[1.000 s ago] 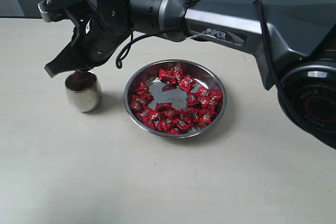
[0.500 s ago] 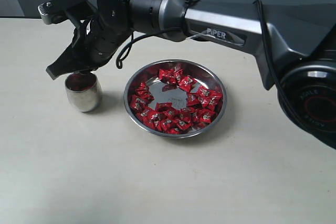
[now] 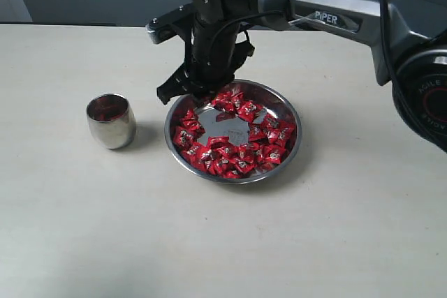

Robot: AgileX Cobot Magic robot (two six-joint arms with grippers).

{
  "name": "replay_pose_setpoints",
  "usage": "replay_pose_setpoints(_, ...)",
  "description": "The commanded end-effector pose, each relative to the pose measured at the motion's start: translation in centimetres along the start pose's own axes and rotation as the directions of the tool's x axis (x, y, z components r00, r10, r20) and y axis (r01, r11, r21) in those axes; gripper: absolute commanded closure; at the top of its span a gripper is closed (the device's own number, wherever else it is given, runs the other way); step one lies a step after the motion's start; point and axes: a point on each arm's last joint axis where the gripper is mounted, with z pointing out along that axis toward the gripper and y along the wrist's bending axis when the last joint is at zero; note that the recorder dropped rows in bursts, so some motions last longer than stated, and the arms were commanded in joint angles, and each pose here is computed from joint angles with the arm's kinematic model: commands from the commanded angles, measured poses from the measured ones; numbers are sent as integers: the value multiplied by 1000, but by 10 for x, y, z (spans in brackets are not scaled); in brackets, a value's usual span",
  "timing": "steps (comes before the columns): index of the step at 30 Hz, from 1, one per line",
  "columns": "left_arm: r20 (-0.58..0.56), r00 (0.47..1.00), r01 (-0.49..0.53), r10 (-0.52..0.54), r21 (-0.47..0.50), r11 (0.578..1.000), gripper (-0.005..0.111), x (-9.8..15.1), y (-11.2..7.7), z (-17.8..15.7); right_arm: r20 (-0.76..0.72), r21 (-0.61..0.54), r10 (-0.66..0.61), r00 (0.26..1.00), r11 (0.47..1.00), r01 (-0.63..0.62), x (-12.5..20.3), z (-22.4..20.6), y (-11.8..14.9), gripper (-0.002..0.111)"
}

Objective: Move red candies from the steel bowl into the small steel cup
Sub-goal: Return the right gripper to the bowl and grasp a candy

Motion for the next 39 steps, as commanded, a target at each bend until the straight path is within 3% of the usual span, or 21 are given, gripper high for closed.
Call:
replay_pose_setpoints(1,15,1000,6,-6,4,1000,106,-1,0,0,2,-75,-42,999,996,42,1,7,4,80)
replay_pose_setpoints(4,15,1000,6,-6,4,1000,106,-1,0,0,9,-90,-36,999,995,36,0,15,6,79)
replay_pose_setpoints(9,15,1000,6,-6,4,1000,106,-1,0,0,-44,-105,-49,998,994,44,6,36,7,67)
replay_pose_setpoints(15,15,1000,6,-6,4,1000,106,-1,0,0,-32,-112,-35,999,993,32,6,54,9,68)
replay_pose_setpoints(35,15,1000,6,-6,4,1000,106,-1,0,0,1,-55,-61,998,997,61,3,55,3,68)
replay_pose_setpoints(39,15,1000,6,-6,4,1000,106,-1,0,0,-3,-56,-62,998,997,61,3,55,3,76)
